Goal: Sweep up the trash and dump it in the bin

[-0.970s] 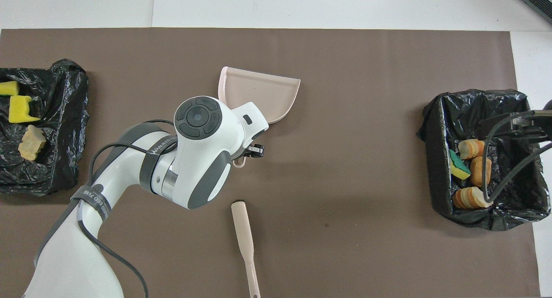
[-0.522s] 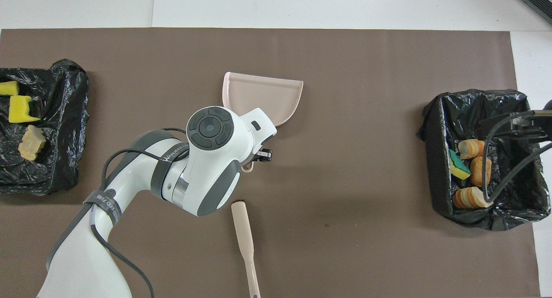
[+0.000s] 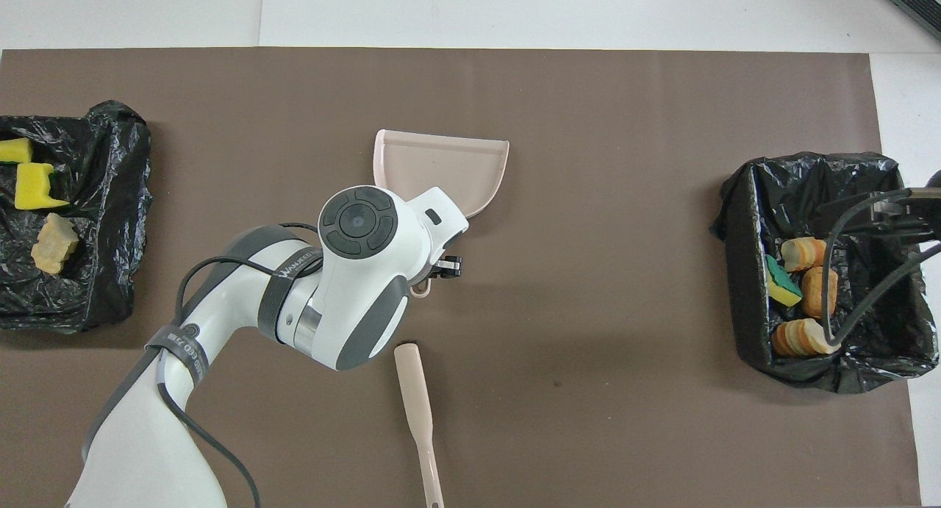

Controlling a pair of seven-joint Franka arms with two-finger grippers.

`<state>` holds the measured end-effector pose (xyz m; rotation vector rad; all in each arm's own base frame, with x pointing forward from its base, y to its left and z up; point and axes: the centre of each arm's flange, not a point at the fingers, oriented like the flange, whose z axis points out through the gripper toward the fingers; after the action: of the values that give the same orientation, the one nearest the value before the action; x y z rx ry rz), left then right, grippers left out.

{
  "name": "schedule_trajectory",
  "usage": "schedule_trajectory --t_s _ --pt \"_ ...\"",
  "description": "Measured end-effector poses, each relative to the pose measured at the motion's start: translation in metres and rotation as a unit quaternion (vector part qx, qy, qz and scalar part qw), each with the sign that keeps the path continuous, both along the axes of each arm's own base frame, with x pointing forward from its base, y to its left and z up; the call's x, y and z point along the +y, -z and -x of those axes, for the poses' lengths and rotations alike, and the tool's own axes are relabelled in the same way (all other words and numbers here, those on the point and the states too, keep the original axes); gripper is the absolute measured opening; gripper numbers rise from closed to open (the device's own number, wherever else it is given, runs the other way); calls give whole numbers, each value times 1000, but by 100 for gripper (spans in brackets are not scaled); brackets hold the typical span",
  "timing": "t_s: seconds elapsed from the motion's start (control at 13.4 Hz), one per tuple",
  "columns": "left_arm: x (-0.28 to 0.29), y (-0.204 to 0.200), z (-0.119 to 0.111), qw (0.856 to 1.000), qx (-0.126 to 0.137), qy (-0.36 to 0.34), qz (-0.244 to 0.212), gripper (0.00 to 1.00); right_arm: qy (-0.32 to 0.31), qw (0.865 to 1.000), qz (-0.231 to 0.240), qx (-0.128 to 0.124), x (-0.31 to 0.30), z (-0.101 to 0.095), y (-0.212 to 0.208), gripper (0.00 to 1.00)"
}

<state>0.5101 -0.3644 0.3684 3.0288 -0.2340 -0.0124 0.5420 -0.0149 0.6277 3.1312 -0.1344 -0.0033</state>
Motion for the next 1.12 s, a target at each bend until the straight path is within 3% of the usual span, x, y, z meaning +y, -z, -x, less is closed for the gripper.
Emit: schedule_trajectory --t_s 0.37,0.45,0.6,0.9,1.12 --pt "3 -1 -3 1000 -1 -17 1 94 0 1000 0 0 0 0 0 100" --pt "7 -4 -6 1000 -3 -21 1 100 0 1000 0 0 0 0 0 100" --pt "27 -17 -18 999 -13 -38 5 100 0 1000 0 0 0 0 0 100" --pt "115 -57 -66 994 -39 -98 12 100 0 1000 0 0 0 0 0 100" --pt "202 -86 -82 996 -31 -87 2 100 0 1000 0 0 0 0 0 100"
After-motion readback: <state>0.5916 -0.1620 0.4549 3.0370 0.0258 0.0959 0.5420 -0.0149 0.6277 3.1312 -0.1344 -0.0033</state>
